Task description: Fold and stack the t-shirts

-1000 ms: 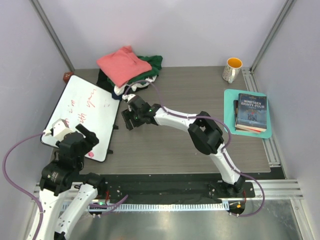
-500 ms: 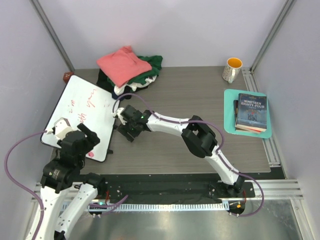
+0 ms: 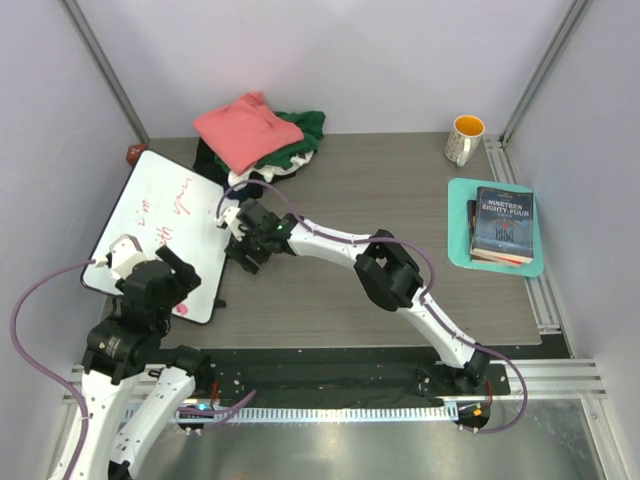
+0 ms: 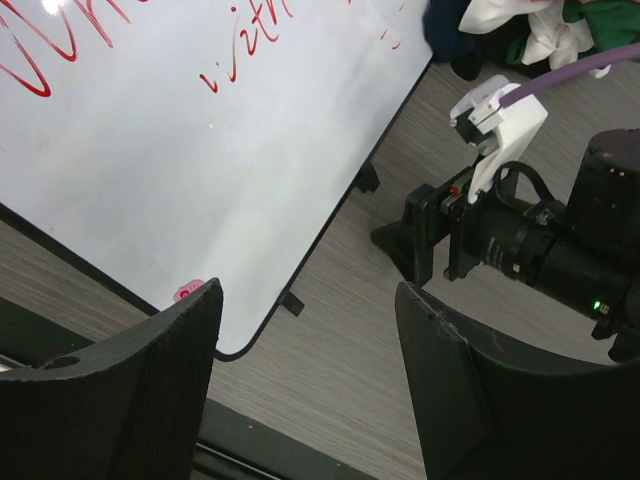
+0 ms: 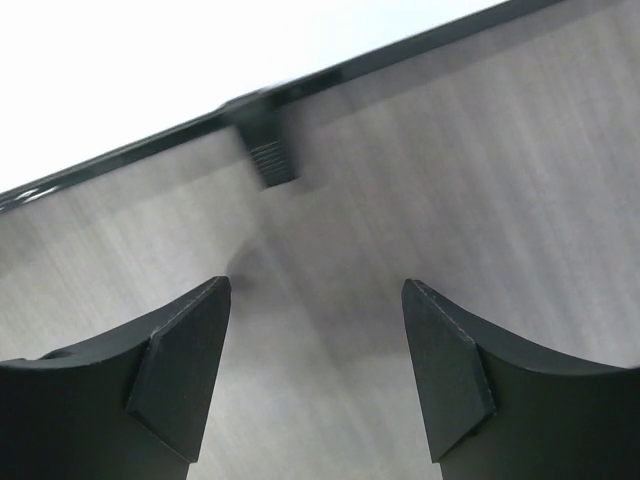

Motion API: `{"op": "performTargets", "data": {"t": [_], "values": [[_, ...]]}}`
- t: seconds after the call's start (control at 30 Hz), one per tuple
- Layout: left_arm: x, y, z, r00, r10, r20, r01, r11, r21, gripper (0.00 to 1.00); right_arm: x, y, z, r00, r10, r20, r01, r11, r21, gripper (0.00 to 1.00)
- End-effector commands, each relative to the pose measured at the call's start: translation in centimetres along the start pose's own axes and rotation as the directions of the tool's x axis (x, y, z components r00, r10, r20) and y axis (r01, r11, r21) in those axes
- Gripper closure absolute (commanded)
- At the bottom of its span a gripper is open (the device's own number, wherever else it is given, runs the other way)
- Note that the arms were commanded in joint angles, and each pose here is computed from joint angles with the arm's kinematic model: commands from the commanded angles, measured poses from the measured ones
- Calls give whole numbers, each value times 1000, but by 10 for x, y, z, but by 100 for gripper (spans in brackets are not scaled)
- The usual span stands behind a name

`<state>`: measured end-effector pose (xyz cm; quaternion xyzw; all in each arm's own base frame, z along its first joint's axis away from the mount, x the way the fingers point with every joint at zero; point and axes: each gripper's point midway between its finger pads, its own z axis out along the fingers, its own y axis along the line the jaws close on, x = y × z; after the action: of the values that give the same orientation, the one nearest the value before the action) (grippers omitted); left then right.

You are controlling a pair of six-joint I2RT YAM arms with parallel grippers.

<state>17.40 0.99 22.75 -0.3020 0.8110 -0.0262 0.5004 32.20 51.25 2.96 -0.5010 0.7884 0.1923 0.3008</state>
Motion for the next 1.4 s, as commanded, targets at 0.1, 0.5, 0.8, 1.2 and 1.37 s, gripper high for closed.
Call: {"op": "performTargets", "data": {"t": [0.1,0.5,0.8,1.2,1.37], "values": [[-2,-7,5,1000,13,-1,-13,1000,9,29,-39,-6,7,994,-5,113,11,998,-54,22],[0,-8,7,1000,17,-9,-17,1000,3,29,-32,25,2,988,90,126,-64,978,-200,20],[0,-7,6,1000,17,-7,-16,1000,3,30,-33,21,28,986,83,142,-54,978,-199,20],[0,-8,7,1000,20,-11,-20,1000,4,30,-43,22,42,978,72,196,-29,976,-215,23],[1,-8,7,1000,22,-15,-22,1000,6,30,-37,23,49,978,70,199,-24,974,-226,25]]}}
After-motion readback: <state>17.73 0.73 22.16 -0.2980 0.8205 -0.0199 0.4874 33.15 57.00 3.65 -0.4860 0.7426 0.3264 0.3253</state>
